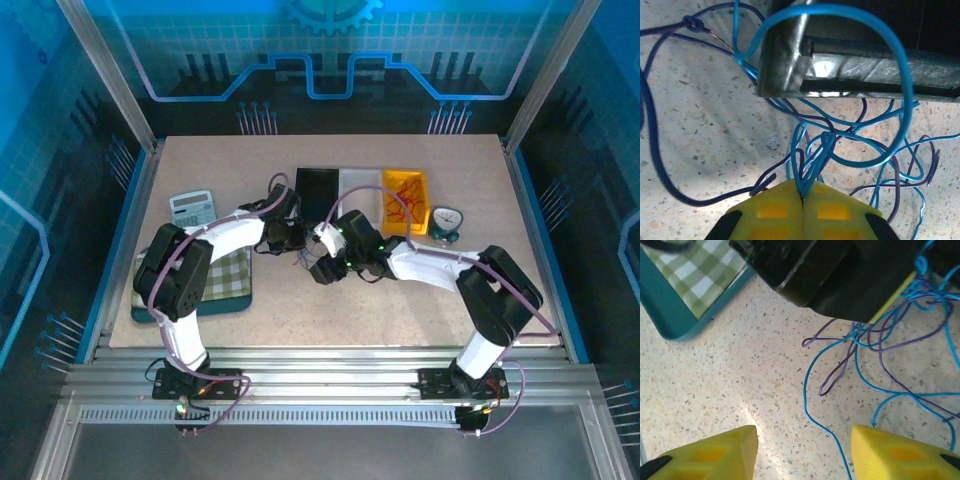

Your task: Untangle the cables

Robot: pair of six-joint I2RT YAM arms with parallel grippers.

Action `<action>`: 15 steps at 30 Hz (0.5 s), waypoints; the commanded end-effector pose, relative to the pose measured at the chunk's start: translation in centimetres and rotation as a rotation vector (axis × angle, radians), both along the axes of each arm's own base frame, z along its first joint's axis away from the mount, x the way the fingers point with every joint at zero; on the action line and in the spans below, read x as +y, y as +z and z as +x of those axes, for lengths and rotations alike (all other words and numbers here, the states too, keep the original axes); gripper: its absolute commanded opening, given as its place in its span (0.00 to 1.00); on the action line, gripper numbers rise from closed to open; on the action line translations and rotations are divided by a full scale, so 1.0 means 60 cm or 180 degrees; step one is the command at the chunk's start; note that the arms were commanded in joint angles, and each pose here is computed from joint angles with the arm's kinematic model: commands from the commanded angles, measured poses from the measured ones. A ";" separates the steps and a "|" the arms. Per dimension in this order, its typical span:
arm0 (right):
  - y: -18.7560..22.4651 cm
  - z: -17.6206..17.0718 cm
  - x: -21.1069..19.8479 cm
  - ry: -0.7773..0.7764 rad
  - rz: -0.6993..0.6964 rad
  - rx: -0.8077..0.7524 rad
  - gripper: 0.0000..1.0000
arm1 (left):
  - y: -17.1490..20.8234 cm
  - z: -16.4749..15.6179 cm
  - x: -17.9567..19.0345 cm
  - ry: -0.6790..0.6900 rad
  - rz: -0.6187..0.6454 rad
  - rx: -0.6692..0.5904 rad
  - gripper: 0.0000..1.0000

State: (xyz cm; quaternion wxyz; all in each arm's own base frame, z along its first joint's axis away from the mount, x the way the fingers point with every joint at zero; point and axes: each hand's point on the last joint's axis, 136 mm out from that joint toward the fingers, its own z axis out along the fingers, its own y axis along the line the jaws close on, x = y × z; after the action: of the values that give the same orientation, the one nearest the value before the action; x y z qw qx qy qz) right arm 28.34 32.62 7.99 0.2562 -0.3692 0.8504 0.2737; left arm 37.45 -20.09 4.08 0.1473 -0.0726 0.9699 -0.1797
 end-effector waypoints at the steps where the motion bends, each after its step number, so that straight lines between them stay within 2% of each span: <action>1: -0.034 -0.017 0.005 0.0357 -0.0239 0.0127 0.52 | 0.000 -0.003 -0.016 -0.0130 -0.0102 0.0114 0.00; 10: -0.069 -0.012 0.017 0.0494 -0.0351 0.0199 0.53 | 0.003 -0.006 -0.017 -0.0111 -0.0141 0.0121 0.00; 15: -0.096 -0.019 0.019 0.0581 -0.0434 0.0357 0.45 | 0.004 -0.006 -0.017 -0.0105 -0.0139 0.0119 0.00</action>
State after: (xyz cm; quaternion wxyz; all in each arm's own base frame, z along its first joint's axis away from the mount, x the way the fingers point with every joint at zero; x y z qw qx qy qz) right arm 28.53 33.61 4.23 0.2026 -0.4270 0.8445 0.2520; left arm 37.18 -19.69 3.49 0.1251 -0.0795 0.9727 -0.1783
